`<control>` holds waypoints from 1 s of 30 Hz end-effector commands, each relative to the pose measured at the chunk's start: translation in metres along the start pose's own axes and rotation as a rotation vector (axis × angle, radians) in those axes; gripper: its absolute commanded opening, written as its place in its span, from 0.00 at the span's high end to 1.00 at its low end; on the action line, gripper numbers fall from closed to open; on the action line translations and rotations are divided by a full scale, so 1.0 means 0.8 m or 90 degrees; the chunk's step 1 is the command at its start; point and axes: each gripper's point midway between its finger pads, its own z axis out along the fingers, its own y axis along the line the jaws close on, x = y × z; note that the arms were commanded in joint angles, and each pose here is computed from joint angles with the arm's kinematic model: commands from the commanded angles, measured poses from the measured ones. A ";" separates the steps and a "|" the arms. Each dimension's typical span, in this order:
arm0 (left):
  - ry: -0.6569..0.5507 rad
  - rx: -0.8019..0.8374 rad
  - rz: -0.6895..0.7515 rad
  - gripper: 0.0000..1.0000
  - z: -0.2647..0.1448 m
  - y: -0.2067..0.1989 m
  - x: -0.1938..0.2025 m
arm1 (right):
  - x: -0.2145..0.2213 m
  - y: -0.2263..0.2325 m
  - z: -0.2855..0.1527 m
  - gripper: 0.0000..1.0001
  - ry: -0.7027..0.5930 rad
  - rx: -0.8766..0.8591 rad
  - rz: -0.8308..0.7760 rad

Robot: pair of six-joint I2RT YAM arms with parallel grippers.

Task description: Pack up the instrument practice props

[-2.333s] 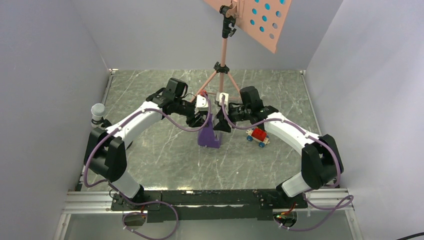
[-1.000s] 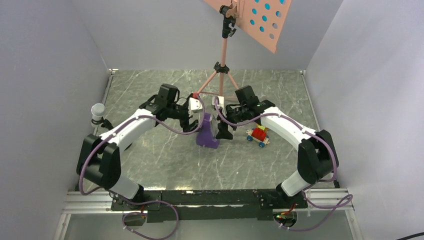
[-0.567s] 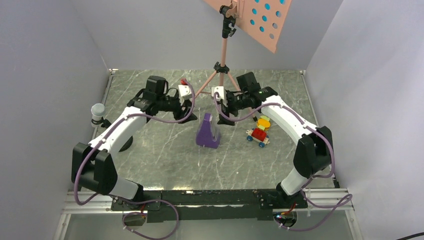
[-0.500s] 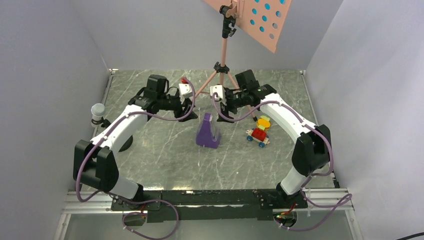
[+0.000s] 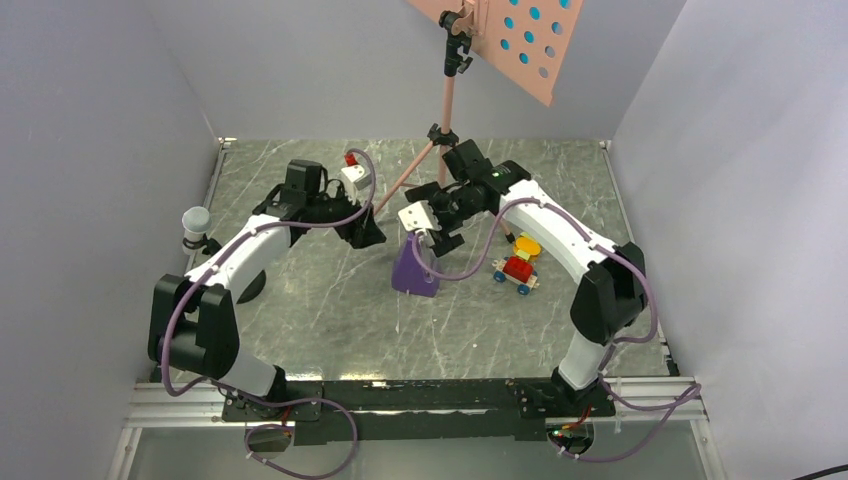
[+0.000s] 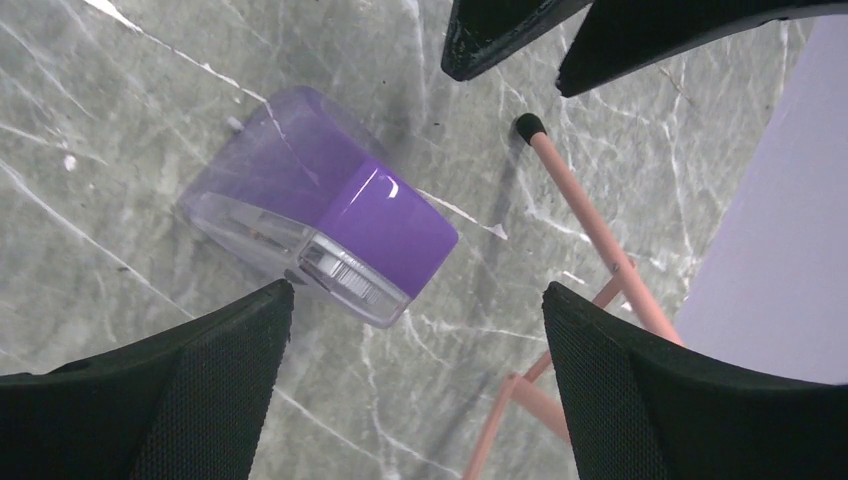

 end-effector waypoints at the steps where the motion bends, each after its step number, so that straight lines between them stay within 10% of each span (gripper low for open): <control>1: 0.007 -0.013 -0.073 0.24 -0.003 -0.001 0.019 | -0.013 -0.004 0.001 0.07 0.013 -0.058 -0.142; 20: -0.015 -0.031 -0.085 0.19 -0.016 -0.010 0.039 | -0.018 0.036 0.008 0.40 0.051 -0.263 -0.382; 30: -0.012 -0.020 -0.090 0.19 -0.006 -0.003 0.036 | -0.011 0.046 -0.002 0.70 0.069 -0.256 -0.225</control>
